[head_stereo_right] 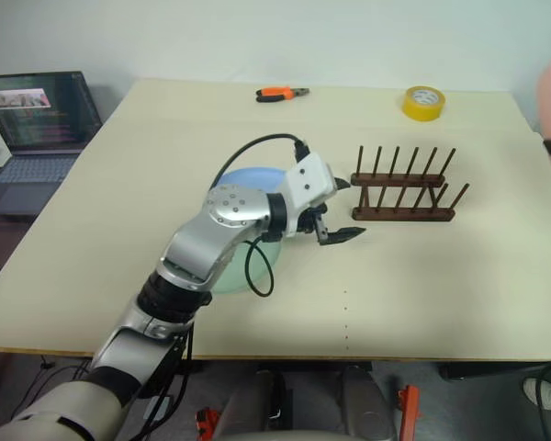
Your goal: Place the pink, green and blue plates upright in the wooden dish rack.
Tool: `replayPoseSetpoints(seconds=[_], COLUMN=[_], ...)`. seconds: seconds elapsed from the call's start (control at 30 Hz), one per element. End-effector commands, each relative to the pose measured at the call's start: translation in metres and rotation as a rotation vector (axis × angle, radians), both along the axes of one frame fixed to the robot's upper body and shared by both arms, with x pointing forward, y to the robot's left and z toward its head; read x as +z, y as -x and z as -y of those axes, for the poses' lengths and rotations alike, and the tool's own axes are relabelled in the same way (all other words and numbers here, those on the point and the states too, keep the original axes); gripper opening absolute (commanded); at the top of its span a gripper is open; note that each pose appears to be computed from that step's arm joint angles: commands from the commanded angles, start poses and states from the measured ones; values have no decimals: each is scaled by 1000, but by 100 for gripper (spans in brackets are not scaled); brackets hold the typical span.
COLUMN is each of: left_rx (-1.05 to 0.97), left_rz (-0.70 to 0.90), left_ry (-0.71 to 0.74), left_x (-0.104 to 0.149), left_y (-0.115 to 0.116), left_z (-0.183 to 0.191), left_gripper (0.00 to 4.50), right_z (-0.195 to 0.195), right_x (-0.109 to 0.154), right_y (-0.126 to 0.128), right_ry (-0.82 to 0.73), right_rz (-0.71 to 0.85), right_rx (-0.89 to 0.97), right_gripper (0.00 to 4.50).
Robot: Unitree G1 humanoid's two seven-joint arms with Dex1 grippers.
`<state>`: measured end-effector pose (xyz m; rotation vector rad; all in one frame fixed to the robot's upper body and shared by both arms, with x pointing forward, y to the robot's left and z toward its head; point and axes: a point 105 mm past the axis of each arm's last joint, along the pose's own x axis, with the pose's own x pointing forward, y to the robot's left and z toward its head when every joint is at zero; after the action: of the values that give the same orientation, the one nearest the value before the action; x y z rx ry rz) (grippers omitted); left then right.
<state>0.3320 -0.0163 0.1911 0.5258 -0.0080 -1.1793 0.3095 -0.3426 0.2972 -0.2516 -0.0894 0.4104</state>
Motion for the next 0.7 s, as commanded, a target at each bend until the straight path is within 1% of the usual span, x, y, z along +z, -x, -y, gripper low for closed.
replayPoseSetpoints(seconds=[0.03,0.1,0.17,0.23,0.37,0.43,0.53,0.7], left_rx=[-11,-10,-4,4,15,23,33,55], left_rz=[47,49,49,48,44,43,41,41], left_ry=[32,33,38,36,29,30,28,19], left_x=[11,11,12,12,9,9,8,6], left_y=[3,2,2,1,3,3,3,1], left_z=[4,5,4,2,-1,-2,-3,-6], left_gripper=[450,450,450,450,450,450,450,450], right_z=[-8,-7,-9,-12,-23,-29,-36,-40], right_x=[38,45,54,55,53,52,46,41], right_y=[-11,-22,-28,-35,-44,-46,-50,-52], right_ry=[-155,-246,-380,-456,-545,-566,-597,-694], right_rz=[155,187,217,215,192,180,145,99], right_rx=[92,114,176,231,326,371,416,468], right_gripper=[2,2,2,2,2,2,2,2])
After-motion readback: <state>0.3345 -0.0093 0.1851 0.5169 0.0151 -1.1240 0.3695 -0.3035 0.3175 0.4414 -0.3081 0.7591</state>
